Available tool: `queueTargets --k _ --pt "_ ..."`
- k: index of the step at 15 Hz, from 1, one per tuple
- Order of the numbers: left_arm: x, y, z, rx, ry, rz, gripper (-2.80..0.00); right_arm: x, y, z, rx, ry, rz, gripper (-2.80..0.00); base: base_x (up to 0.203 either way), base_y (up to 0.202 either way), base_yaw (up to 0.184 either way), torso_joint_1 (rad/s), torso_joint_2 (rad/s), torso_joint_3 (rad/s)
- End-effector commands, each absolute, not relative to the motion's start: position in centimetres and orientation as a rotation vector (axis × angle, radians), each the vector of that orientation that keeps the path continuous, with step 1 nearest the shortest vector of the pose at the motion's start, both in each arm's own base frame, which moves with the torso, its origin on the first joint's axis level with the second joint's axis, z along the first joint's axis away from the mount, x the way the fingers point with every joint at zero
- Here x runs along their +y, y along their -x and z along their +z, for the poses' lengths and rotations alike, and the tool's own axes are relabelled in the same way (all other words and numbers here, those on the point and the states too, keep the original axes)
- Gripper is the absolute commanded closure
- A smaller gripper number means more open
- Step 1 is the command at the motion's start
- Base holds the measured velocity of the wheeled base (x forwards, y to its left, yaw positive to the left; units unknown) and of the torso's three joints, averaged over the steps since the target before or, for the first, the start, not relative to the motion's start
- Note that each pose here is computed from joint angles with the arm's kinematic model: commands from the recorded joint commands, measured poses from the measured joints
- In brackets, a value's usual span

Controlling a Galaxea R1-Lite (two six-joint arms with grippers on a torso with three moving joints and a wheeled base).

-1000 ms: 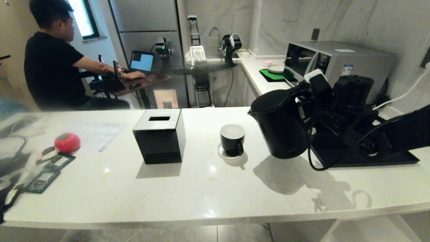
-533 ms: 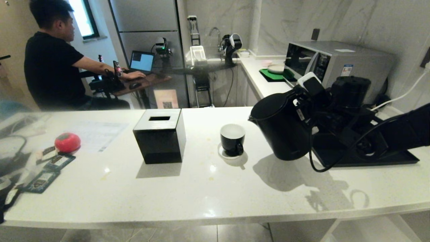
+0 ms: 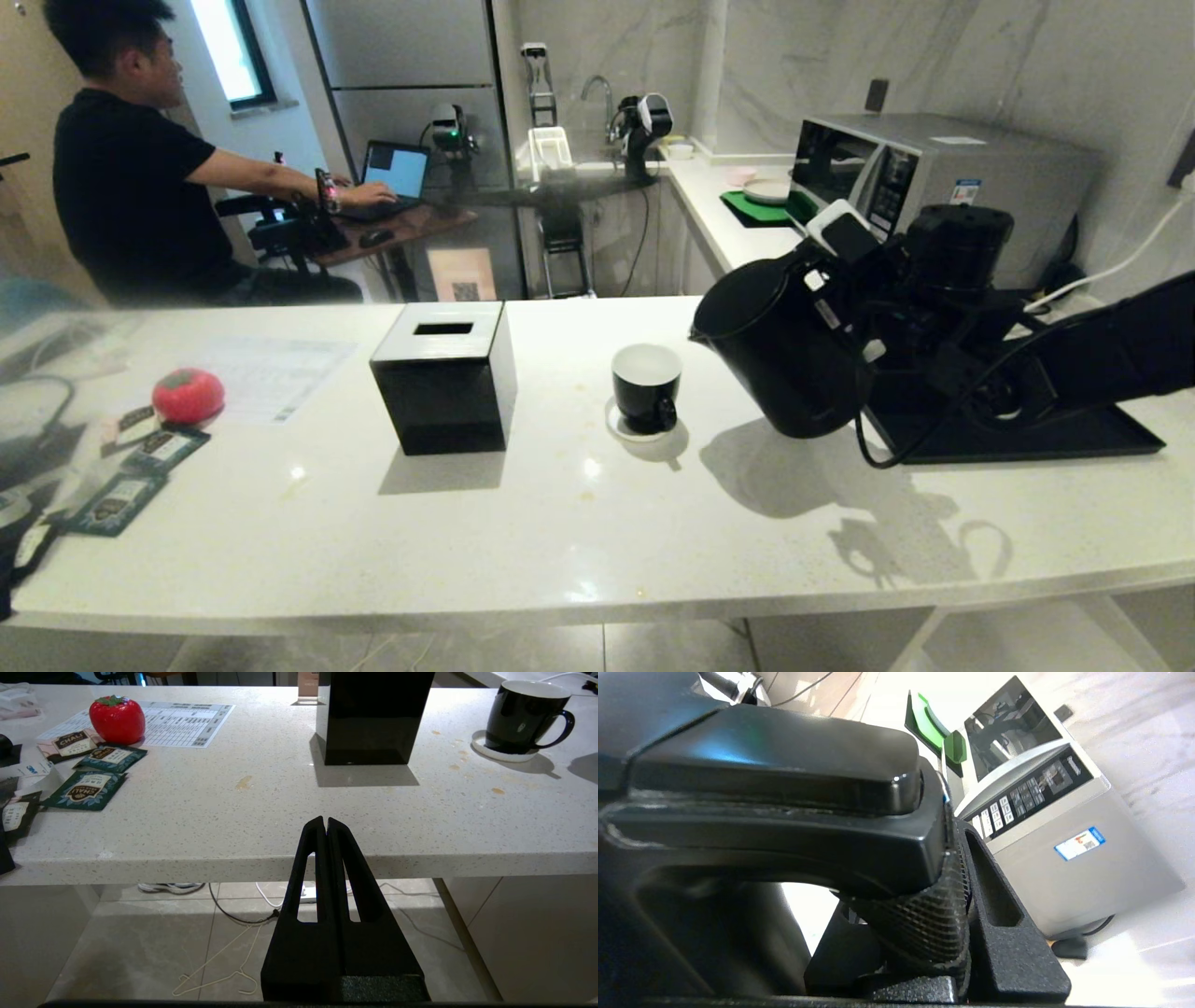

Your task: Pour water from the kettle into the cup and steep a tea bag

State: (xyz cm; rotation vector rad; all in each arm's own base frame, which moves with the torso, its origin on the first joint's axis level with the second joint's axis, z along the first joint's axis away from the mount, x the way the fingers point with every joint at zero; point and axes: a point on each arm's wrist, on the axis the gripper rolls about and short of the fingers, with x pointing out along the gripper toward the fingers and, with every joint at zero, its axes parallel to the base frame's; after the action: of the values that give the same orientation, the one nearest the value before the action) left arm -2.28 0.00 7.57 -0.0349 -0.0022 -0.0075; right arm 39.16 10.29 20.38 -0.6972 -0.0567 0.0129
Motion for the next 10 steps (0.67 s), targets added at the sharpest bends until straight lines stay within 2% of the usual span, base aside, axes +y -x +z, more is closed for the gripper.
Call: queueTargets --k 1,10 --pt "0.0 2.3 7.6 -0.003 0.035 -0.008 0.0 10.7 -39.4 20.5 -0.071 0.711 0.013 0.0 0.0 0.0 0.0 0.0 0.0 0.0" --pt "0.0 2.3 7.6 -0.003 0.035 -0.006 0.0 12.5 -40.1 21.2 -0.088 0.779 0.045 0.0 0.0 0.0 0.0 0.0 0.0 0.0"
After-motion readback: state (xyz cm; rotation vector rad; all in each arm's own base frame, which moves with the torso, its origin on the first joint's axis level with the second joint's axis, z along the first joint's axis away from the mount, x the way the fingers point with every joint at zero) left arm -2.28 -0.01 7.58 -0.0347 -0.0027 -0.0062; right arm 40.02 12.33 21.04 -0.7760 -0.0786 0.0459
